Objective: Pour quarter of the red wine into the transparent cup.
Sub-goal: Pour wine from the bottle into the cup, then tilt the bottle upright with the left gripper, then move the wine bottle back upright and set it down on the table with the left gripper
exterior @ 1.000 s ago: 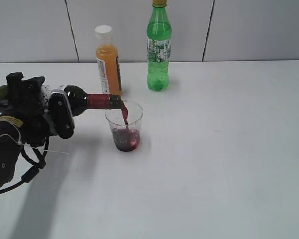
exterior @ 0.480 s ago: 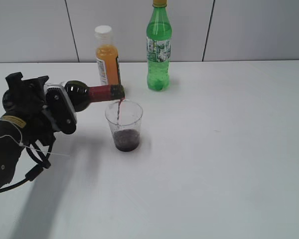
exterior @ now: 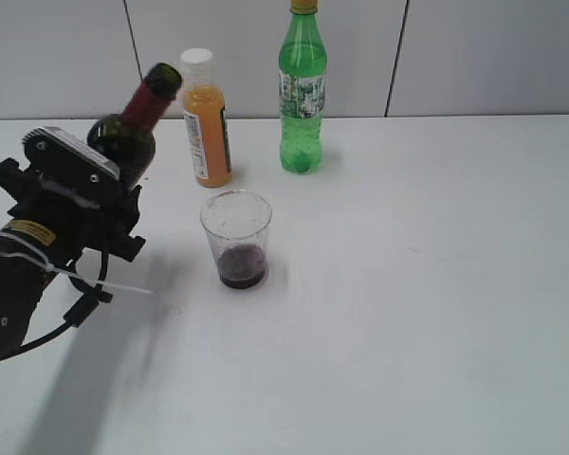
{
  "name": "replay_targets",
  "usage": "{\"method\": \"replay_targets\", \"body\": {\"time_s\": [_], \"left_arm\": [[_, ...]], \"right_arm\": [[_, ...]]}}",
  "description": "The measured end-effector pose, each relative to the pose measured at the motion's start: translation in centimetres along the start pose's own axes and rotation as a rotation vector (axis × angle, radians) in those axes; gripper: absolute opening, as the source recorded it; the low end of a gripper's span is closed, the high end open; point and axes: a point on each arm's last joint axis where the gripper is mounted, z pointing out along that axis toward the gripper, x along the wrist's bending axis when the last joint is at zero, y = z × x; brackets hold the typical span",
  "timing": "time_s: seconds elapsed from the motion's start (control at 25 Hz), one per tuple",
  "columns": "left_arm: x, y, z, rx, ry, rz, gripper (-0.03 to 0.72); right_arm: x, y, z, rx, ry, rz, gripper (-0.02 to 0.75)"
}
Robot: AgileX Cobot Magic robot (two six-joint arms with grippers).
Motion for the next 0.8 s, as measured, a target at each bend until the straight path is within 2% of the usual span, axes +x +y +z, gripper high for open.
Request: {"method": "replay_targets", "body": {"time_s": [0.16, 0.28, 0.44, 0.6, 0.72, 0.8], "left_arm": [[0.0, 0.0, 0.0, 0.0, 0.001, -0.262, 0.554], [0.1, 0.3, 0.3, -0.008, 0.005, -0.376, 0.554], [0.7, 1.3, 1.4, -0.046, 0.037, -0.498, 0.554], [2.1, 1.8, 2.7, -0.075, 0.087, -0.605, 0.554], [3.2, 1.7, 3.8, -0.063, 0.101, -0.687, 0.554], [3.9, 1.7, 4.6, -0.045, 0.096, -0.711, 0.554]], "right_arm": [[0.0, 0.0, 0.0, 0.0, 0.0, 0.002, 0.586], [0.0, 0.0, 0.0, 0.0, 0.0, 0.002, 0.586], [0.0, 0.0, 0.0, 0.0, 0.0, 0.001, 0.586], [0.0, 0.0, 0.0, 0.0, 0.0, 0.0, 0.586], [0.0, 0.0, 0.0, 0.0, 0.0, 0.0, 0.586], [0.0, 0.0, 0.0, 0.0, 0.0, 0.0, 0.586]]}}
